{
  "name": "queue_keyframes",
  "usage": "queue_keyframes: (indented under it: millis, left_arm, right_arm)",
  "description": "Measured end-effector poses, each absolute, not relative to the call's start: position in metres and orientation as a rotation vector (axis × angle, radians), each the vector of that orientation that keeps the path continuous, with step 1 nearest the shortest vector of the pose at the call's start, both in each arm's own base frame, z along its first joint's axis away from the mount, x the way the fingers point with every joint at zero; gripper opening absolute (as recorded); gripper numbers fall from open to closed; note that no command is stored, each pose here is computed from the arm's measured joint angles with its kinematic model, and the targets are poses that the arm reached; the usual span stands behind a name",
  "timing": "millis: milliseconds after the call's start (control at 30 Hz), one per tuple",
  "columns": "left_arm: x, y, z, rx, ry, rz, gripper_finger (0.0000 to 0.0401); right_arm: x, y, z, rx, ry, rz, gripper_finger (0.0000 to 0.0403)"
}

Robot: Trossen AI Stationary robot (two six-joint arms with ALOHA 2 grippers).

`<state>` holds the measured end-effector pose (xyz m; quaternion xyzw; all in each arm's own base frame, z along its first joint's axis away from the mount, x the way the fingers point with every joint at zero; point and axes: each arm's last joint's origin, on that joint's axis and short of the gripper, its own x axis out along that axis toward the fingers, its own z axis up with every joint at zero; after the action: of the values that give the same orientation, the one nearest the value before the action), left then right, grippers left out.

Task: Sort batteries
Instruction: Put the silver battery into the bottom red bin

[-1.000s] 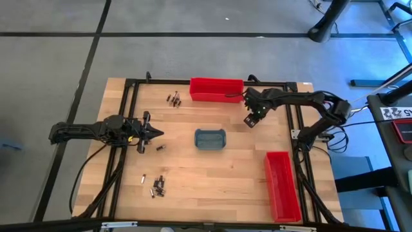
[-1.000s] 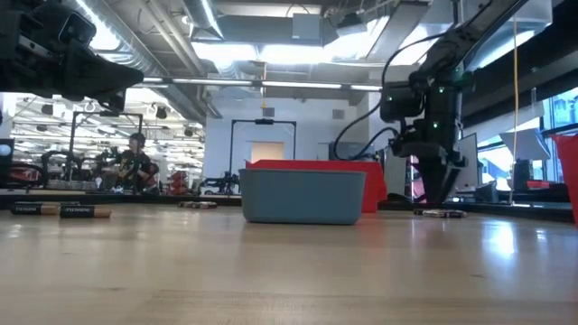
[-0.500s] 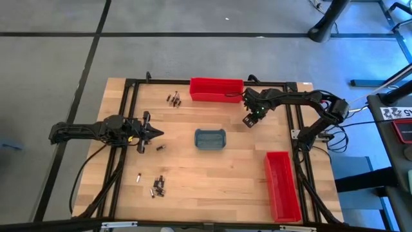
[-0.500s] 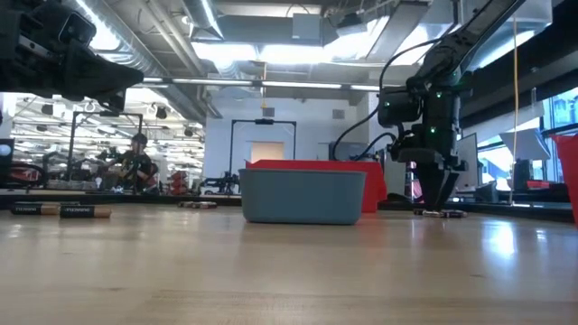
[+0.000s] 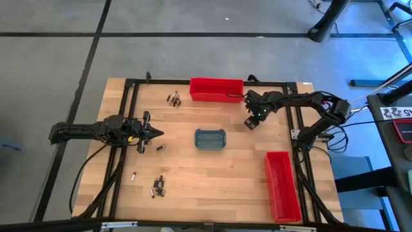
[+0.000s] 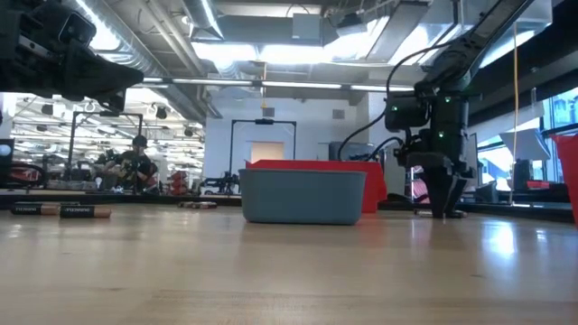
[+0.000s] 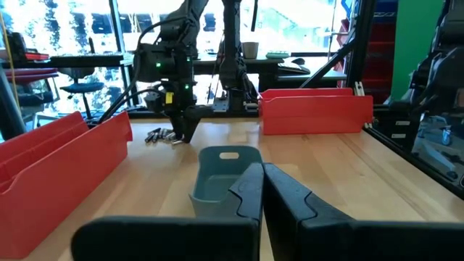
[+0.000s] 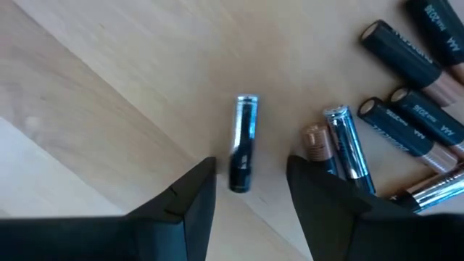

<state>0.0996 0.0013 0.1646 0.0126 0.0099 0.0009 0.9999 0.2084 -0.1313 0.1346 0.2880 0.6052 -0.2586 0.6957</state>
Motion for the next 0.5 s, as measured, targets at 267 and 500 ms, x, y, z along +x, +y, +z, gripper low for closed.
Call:
queue_keyframes:
  millis: [267,500]
  left_arm:
    - [0.1,0.001,0.165,0.025,0.02,0.002,0.0001]
    - [0.1,0.001,0.165,0.025,0.02,0.002,0.0001]
  right_arm:
    - [0.209,-0.131,0.132,0.599,1.341,-0.543,0.0051]
    - [0.22,-0.114,0.164,0.427,1.385,-0.554,0.0025]
